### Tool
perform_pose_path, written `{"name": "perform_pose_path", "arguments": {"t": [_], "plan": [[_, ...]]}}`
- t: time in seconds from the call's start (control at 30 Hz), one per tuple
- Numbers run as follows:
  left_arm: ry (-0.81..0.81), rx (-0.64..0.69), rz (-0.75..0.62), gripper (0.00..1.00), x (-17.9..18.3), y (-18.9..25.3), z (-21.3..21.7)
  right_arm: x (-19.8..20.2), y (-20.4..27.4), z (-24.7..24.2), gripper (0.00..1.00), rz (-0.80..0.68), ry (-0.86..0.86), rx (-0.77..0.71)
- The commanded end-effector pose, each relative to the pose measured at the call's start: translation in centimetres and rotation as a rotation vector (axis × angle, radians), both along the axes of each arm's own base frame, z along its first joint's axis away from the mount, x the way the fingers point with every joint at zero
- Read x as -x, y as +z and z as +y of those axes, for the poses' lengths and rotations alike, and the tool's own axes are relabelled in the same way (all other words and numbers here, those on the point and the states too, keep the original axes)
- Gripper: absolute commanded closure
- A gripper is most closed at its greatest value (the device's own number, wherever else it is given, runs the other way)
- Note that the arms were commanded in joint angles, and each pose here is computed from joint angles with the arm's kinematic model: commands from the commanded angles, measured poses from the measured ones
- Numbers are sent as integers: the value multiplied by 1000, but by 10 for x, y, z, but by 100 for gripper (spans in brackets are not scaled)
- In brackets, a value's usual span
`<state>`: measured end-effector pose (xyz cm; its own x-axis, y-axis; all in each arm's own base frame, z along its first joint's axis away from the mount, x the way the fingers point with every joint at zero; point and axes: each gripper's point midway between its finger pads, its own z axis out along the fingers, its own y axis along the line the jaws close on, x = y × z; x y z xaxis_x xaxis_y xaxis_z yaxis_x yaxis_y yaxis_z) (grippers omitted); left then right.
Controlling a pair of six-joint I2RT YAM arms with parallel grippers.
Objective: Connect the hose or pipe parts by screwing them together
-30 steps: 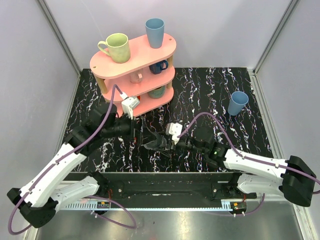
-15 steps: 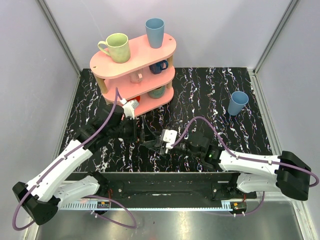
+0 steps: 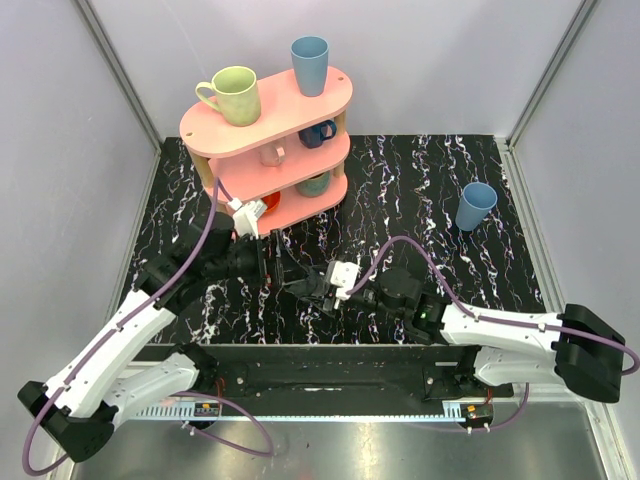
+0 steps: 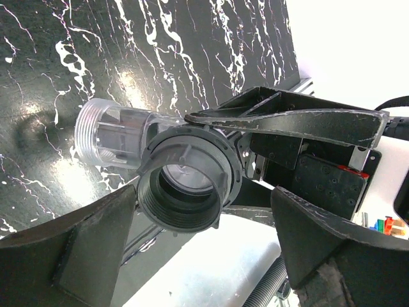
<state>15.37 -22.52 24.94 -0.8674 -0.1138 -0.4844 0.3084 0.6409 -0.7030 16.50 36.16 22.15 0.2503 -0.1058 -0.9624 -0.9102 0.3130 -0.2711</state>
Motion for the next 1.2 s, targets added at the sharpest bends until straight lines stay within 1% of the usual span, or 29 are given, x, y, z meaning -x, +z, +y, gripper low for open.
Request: {"name": "perform_pose_path", "arguments": {"t": [0.0,0.13,0.3,0.4,0.53,0.6,0.63,0.67,0.73,0.77,0.8,0.83,0.87,0.9,0.93,1.0,1.03,1.1,1.13,1.17], "plan": [[7,25,-30,12,0,15,3,1,35,-4,100,-44,-18,-114],[5,29,-11,20,0,12,3,1,35,-5,100,-42,-19,-116],[-10,31,-10,22,2,3,2,2,37,-7,100,-37,-20,-132],[-65,57,-28,28,7,2,-3,5,40,-5,100,-25,-4,-141],[-170,99,-53,29,18,2,-10,11,47,-4,100,-6,29,-164],[-220,122,-76,39,23,3,-13,13,53,-5,100,0,35,-178],[-231,131,-92,46,23,4,-14,14,55,-5,100,5,37,-182],[-248,141,-111,63,25,5,-15,15,59,-6,100,9,39,-193],[-308,207,-192,74,30,16,-20,18,66,-7,100,37,45,-213],[-327,225,-211,84,33,12,-21,19,68,-7,100,48,49,-212],[-359,284,-305,88,36,28,-22,24,69,-5,100,68,77,-205],[-374,310,-342,90,39,32,-23,28,70,-4,100,87,94,-182],[-392,321,-382,93,41,28,-22,31,70,-3,100,100,113,-171],[-412,357,-478,96,46,41,-21,39,70,-2,100,116,152,-164],[-423,347,-538,99,45,39,-19,43,72,-2,100,134,170,-154],[-448,348,-648,100,50,46,-15,55,74,-3,100,154,231,-146],[-477,328,-731,100,51,46,-13,60,77,-5,100,160,254,-140],[-493,312,-807,100,53,46,-9,72,78,-6,100,177,313,-128],[-505,292,-871,100,53,48,-8,75,80,-7,100,188,325,-118],[-531,283,-887,100,56,47,-6,81,82,-6,100,198,357,-111]]}}
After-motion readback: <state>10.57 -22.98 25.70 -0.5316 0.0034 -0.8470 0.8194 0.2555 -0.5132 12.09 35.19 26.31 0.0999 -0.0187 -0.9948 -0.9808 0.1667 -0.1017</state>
